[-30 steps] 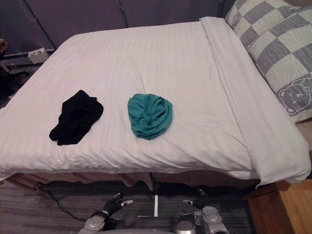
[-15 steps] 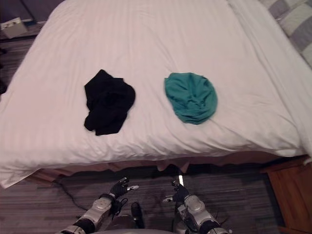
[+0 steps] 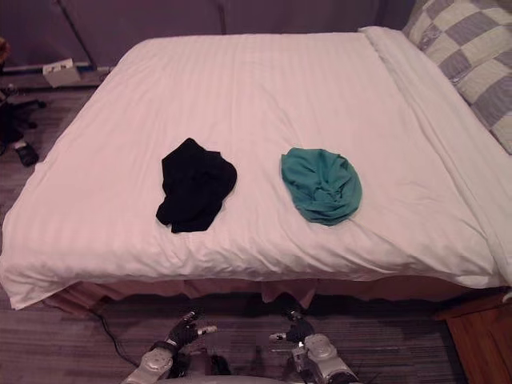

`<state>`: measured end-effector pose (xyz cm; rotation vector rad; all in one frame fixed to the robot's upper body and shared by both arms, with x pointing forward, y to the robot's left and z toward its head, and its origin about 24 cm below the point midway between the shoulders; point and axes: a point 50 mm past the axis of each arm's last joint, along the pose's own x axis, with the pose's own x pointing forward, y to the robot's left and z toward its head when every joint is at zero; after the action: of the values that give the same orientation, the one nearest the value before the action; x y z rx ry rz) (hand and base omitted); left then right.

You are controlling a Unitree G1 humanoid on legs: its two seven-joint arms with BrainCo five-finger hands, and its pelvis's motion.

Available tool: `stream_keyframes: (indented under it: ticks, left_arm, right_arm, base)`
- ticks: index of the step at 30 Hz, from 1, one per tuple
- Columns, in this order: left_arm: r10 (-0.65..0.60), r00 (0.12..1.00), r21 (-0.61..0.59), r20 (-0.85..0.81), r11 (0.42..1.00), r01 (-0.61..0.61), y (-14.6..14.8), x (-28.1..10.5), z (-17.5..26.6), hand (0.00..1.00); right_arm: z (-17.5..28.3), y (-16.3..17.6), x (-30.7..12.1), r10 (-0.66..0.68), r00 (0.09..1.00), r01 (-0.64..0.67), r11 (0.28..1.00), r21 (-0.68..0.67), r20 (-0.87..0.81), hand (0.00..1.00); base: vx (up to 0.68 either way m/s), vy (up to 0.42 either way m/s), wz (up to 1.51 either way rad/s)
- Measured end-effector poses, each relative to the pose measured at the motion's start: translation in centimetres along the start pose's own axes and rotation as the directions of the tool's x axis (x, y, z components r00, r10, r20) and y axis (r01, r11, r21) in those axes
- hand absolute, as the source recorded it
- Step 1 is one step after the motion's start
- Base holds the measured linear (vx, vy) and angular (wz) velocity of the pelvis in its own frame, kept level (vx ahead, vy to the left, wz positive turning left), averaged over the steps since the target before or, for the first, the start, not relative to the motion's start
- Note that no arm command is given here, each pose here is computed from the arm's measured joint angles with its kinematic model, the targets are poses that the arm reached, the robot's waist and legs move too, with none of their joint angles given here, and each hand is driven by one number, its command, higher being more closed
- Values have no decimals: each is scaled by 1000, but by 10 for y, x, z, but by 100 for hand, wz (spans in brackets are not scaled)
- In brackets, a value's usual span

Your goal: Tidy the bed and pick cloth on bed and put in laundry

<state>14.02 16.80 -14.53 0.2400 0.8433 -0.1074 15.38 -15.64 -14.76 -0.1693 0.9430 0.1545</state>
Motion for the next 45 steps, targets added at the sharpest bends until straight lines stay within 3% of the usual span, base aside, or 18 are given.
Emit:
stream_keyframes:
  ticks: [4,11,16,19,22,25,27,28,30,31,33,34,38,41,45]
  left_arm:
    - [-32,999,-29,-11,999,32,-15,-3,-5,0]
    - [-71,997,34,-22,997,72,-16,-1,-2,0]
    - [-39,997,-6,-67,999,38,-13,-1,-6,0]
    - [42,984,-89,-171,994,-58,-4,-7,-27,0]
    - [177,934,-221,-309,942,-252,19,-22,-58,0]
    - [332,857,-257,-395,855,-450,61,-44,-86,0]
    - [480,773,-242,-414,761,-602,105,-67,-100,0]
    - [517,753,-238,-406,736,-633,116,-70,-100,0]
    - [637,699,-233,-325,663,-712,152,-80,-88,0]
    - [725,658,-222,-203,621,-752,182,-85,-65,0]
    - [781,619,-217,-79,593,-776,203,-88,-39,0]
    - [823,561,-212,90,566,-796,224,-90,0,0]
    - [781,480,-192,399,583,-790,236,-87,83,0]
    - [682,426,-174,595,627,-760,226,-89,141,0]
    - [570,366,-161,736,672,-723,212,-98,194,0]
  right_arm:
    - [-7,-28,-3,-93,995,93,995,-21,-34,0]
    - [-34,-31,-11,-165,976,191,961,198,-142,0]
    - [-41,-37,-15,-215,959,259,929,265,-183,0]
    - [-47,-44,-18,-272,938,328,898,293,-216,0]
    - [-68,-58,-29,-360,880,455,829,326,-311,0]
    - [-90,-86,-48,-465,787,609,690,390,-406,0]
    - [-98,-128,-68,-581,686,727,556,402,-438,0]
    - [-98,-139,-74,-611,661,751,528,398,-436,0]
    - [-86,-177,-90,-727,576,810,447,381,-372,0]
    - [-64,-205,-102,-820,512,843,422,334,-257,0]
    - [-43,-221,-109,-875,460,869,407,281,-152,0]
    - [-11,-236,-115,-912,410,892,400,210,-4,0]
    - [56,-240,-115,-873,394,906,422,42,288,0]
    - [101,-235,-111,-817,382,906,424,1,433,0]
    - [142,-228,-109,-746,378,902,431,-35,548,0]
  base:
    - [36,96,-103]
    - [75,19,-23]
    - [48,-17,13]
    - [24,-49,20]
    - [38,-50,26]
    - [30,-33,20]
    - [11,-14,17]
    - [-9,-4,15]
    - [-44,-6,12]
    - [-69,-17,10]
    - [-66,-19,12]
    - [-62,-22,14]
    - [-6,-11,5]
    - [83,-12,-4]
    - [117,-17,4]
